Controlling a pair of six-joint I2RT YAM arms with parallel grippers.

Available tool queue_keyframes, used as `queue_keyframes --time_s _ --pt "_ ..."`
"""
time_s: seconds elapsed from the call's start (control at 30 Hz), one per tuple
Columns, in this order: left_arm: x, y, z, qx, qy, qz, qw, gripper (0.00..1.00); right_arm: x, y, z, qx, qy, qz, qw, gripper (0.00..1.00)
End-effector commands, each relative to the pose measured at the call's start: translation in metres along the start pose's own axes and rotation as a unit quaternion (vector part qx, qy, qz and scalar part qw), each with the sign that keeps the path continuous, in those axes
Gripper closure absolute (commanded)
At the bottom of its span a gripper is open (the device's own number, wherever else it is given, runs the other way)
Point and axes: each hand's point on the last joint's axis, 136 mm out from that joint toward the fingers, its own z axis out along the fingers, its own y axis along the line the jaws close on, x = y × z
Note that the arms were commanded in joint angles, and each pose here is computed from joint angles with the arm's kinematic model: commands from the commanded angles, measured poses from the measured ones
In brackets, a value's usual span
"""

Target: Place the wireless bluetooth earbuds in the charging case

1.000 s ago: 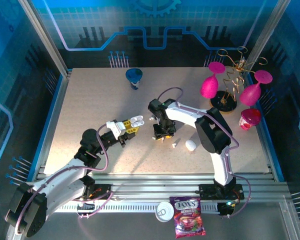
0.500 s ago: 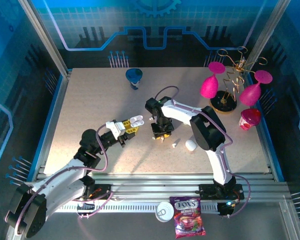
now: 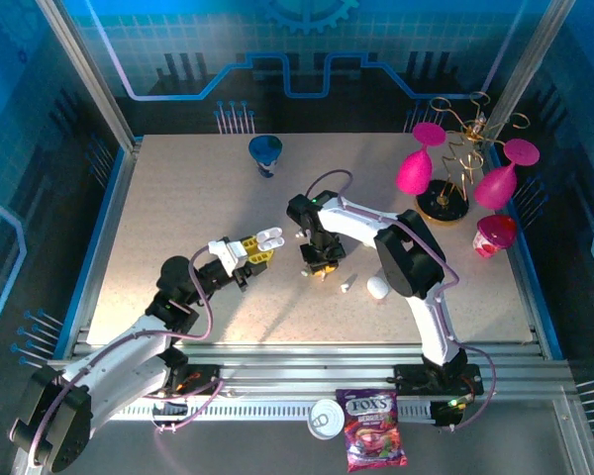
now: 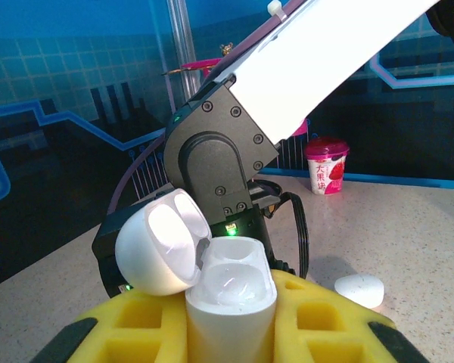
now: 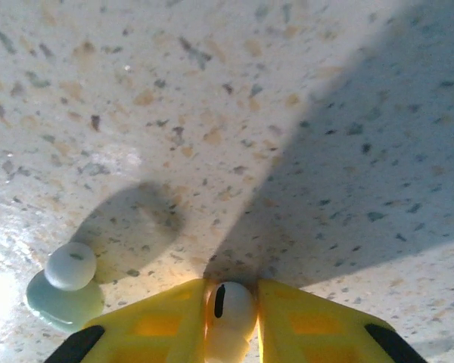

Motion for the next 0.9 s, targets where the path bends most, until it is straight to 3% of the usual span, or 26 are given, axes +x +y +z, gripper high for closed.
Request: queue_keyframes --time_s 0.0,0.2,0.47,0.7,0.87 --pt "0.003 0.003 -0.001 -0.011 0.001 0.006 1.000 1.00 -0.004 -0.006 -0.032 0.012 -0.062 -0.007 0.998 0.79" --pt "0.006 0.007 0.007 -0.010 0.011 -0.026 1.000 1.00 -0.016 -0.012 -0.077 -0.011 -0.194 -0.021 0.981 0.79" --pt "0.015 0.013 0.018 -0.014 0.021 -0.056 0.998 1.00 -0.021 0.000 -0.155 -0.011 -0.382 -0.103 0.918 0.81" --pt "0.022 0.018 0.027 -0.019 0.018 -0.087 0.996 1.00 -0.013 0.029 -0.206 -0.037 -0.487 -0.152 0.860 0.83" --pt "0.025 0.020 0.031 -0.019 0.019 -0.099 0.995 1.00 -0.001 0.052 -0.230 -0.081 -0.526 -0.184 0.826 0.83"
